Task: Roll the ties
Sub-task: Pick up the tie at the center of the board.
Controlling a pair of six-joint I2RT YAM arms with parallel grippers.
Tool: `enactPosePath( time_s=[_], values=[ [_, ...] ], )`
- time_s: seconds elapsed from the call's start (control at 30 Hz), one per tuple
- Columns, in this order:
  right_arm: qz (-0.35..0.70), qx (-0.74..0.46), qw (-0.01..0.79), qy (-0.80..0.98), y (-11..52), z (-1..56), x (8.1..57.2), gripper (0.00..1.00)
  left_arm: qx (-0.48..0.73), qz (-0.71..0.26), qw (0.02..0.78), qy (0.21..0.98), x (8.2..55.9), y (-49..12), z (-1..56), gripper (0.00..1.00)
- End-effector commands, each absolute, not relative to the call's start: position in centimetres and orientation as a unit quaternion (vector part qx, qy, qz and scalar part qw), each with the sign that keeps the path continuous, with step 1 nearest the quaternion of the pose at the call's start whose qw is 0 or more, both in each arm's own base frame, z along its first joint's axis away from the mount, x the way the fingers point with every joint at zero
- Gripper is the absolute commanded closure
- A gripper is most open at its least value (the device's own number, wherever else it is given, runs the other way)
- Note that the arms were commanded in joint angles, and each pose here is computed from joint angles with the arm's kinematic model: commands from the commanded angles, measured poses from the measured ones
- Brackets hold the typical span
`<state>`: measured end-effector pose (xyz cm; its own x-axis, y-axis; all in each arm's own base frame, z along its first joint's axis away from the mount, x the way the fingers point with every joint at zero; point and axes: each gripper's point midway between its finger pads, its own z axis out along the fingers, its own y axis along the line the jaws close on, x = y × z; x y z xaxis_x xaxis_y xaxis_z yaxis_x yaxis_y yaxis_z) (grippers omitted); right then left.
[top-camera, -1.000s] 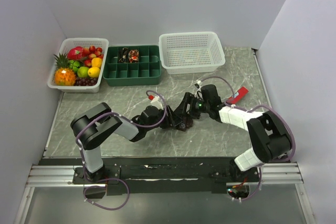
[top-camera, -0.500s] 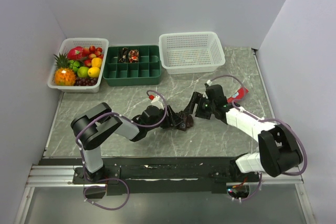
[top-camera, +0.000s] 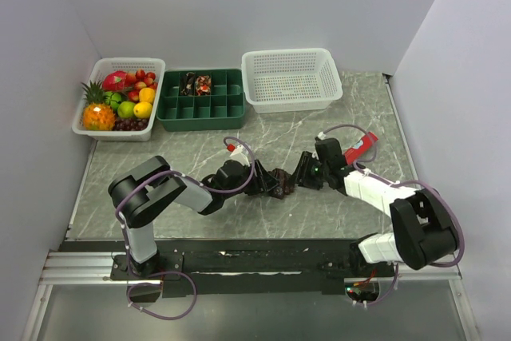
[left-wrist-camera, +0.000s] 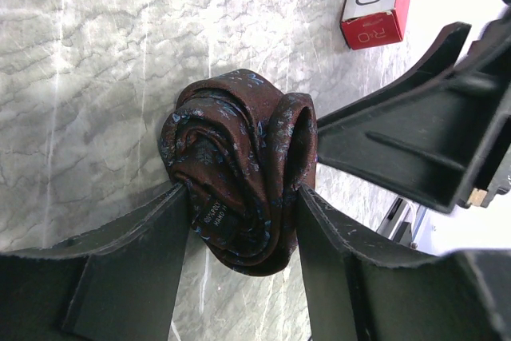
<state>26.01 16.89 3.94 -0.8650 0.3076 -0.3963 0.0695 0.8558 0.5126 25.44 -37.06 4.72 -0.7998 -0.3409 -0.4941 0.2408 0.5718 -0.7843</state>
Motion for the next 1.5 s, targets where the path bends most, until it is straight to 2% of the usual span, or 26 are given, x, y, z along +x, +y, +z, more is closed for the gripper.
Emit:
enactPosePath(
  time_s=[0.0,0.03,0.33,0.57,0.8,0.9,0.93,1.0,1.27,1.47],
  values=[
    [0.256,0.102,0.251,0.928,17.2,3.9,27.1,0.59,-0.023,-0.428,0.307,0.850,25.3,-36.5,2.4,0.41],
    [0.257,0.102,0.247,0.929,17.3,3.7,27.1,0.62,-0.023,-0.429,0.307,0.849,25.3,-36.6,2.5,0.41],
    [0.270,0.107,0.255,0.922,17.5,4.0,27.8,0.63,-0.023,-0.429,0.303,0.851,25.3,-36.7,2.2,0.41],
    [0.287,0.112,0.276,0.911,16.6,5.4,28.2,0.57,-0.022,-0.424,0.300,0.854,25.3,-36.7,1.8,0.41],
    [0.251,0.132,0.297,0.912,14.7,5.5,29.2,0.58,-0.022,-0.423,0.299,0.855,25.3,-36.7,1.7,0.41],
    [0.227,0.139,0.276,0.924,14.2,4.3,29.1,0.73,-0.022,-0.423,0.298,0.855,25.3,-36.8,1.6,0.41],
    [0.224,0.138,0.263,0.928,14.3,3.6,29.1,0.84,-0.021,-0.424,0.298,0.855,25.3,-36.8,1.6,0.41],
    [0.205,0.144,0.242,0.937,13.9,2.6,28.8,0.99,-0.022,-0.424,0.297,0.855,25.2,-36.8,1.5,0.41],
    [0.208,0.127,0.212,0.946,15.1,0.9,28.2,1.00,-0.019,-0.426,0.293,0.856,25.0,-36.9,1.3,0.40],
    [0.234,0.096,0.195,0.948,18.7,1.4,27.8,1.00,-0.016,-0.427,0.295,0.855,25.1,-37.1,1.5,0.39]
  ],
)
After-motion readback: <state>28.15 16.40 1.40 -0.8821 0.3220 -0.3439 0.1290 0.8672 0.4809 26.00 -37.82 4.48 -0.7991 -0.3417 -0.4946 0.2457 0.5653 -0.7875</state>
